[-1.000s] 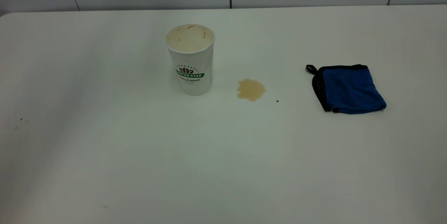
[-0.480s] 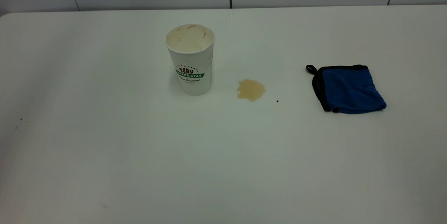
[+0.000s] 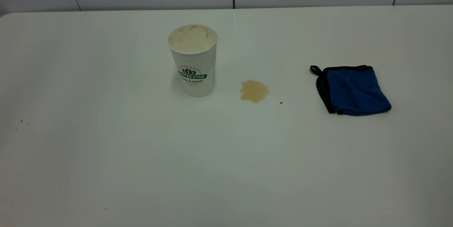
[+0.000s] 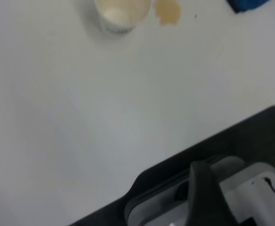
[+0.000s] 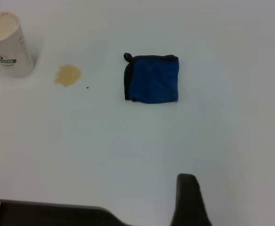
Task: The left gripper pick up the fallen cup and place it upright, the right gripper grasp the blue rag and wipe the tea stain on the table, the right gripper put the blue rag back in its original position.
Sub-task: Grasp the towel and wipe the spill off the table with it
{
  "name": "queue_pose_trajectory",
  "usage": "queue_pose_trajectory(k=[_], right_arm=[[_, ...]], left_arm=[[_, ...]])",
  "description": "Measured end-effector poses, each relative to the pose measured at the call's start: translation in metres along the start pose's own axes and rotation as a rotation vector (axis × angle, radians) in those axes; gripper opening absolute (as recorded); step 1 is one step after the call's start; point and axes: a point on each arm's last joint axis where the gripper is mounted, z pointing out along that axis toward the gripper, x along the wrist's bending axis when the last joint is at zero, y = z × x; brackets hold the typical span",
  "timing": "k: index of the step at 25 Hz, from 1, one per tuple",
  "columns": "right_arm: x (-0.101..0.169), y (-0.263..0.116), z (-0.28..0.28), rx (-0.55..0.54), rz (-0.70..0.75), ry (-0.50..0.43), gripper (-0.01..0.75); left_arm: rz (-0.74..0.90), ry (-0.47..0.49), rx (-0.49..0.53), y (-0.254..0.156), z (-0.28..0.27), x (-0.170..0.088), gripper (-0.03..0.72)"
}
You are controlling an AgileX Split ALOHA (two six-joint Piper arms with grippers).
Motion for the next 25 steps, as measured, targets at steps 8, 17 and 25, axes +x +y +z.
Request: queue_pose_trajectory(k=[8, 17, 25], right_arm=[[0.0, 0.0, 0.0, 0.0, 0.0, 0.0, 0.563], [0.0, 0.0, 0.0, 0.0, 0.0, 0.0, 0.563], [0.0, 0.0, 0.0, 0.0, 0.0, 0.0, 0.563]], left_arm=[[-0.002, 0.117, 0.215, -0.099, 0.039, 0.017, 0.447], [0.006, 0.147, 0.227, -0.182, 0.061, 0.023, 0.54], [0.03, 0.155, -0.008, -0.215, 0.043, 0.02, 0.541]])
